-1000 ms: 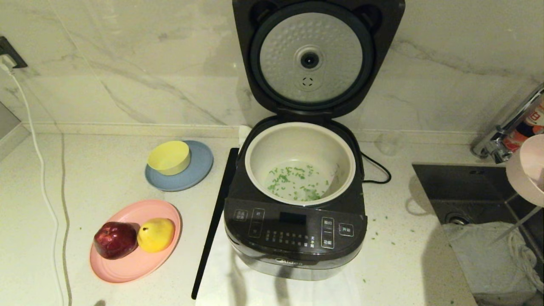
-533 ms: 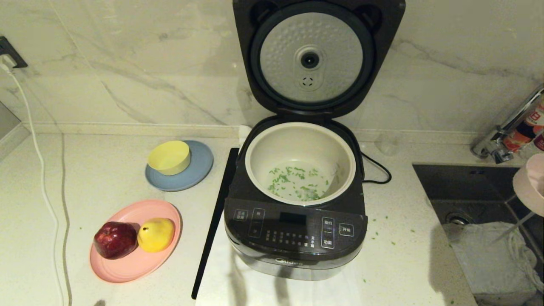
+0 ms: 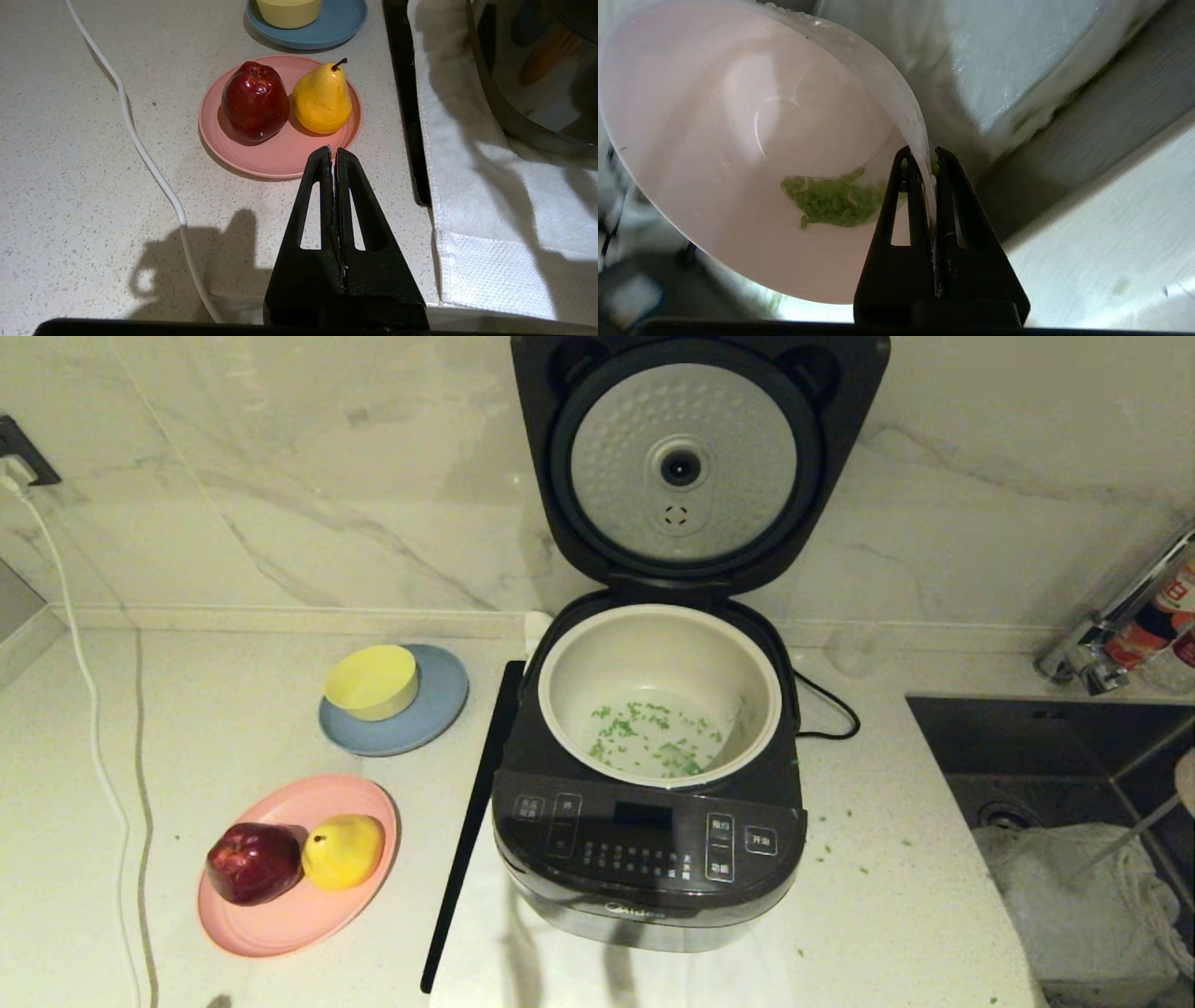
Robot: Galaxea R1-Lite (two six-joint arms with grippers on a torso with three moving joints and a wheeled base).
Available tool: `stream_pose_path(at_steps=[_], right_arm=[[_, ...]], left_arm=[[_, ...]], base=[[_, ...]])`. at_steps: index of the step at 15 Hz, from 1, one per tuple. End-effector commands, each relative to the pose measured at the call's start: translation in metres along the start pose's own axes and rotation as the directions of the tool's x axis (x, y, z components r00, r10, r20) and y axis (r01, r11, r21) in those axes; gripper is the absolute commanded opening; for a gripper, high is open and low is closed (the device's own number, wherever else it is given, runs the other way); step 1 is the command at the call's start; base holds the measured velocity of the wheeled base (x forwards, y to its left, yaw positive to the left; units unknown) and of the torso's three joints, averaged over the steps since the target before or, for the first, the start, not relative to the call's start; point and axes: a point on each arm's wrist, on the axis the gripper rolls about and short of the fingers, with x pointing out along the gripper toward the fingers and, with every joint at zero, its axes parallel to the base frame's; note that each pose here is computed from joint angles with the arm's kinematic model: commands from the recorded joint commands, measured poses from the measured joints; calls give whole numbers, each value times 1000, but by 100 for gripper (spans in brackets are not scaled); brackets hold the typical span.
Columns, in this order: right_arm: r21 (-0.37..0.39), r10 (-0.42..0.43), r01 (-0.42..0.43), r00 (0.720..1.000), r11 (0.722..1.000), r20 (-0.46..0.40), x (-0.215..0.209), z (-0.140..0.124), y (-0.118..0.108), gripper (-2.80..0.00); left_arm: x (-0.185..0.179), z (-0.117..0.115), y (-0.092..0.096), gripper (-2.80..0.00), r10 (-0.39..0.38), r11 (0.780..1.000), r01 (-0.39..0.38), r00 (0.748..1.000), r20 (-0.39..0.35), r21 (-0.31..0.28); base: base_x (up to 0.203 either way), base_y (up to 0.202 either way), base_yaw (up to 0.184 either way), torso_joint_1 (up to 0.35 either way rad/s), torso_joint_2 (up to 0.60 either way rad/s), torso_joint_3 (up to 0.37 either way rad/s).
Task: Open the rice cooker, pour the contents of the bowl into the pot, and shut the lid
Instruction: Fill a bowl with water from the tap
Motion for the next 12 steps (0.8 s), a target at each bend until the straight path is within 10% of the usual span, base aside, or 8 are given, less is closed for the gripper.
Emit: stream_pose_path(at_steps=[1,12], right_arm=[[63,-26,27,999,998,-28,29,13,-31,-280],[98,-39,40,999,994,-11,65,49,-61,-280]], left_arm=[[1,-3,0,-280,1,1000,0,1000,-8,0],[1,-3,0,-280,-1,1000,1,1000,-8,0]], base=[[0,0,0,0,0,0],[0,0,0,0,0,0]])
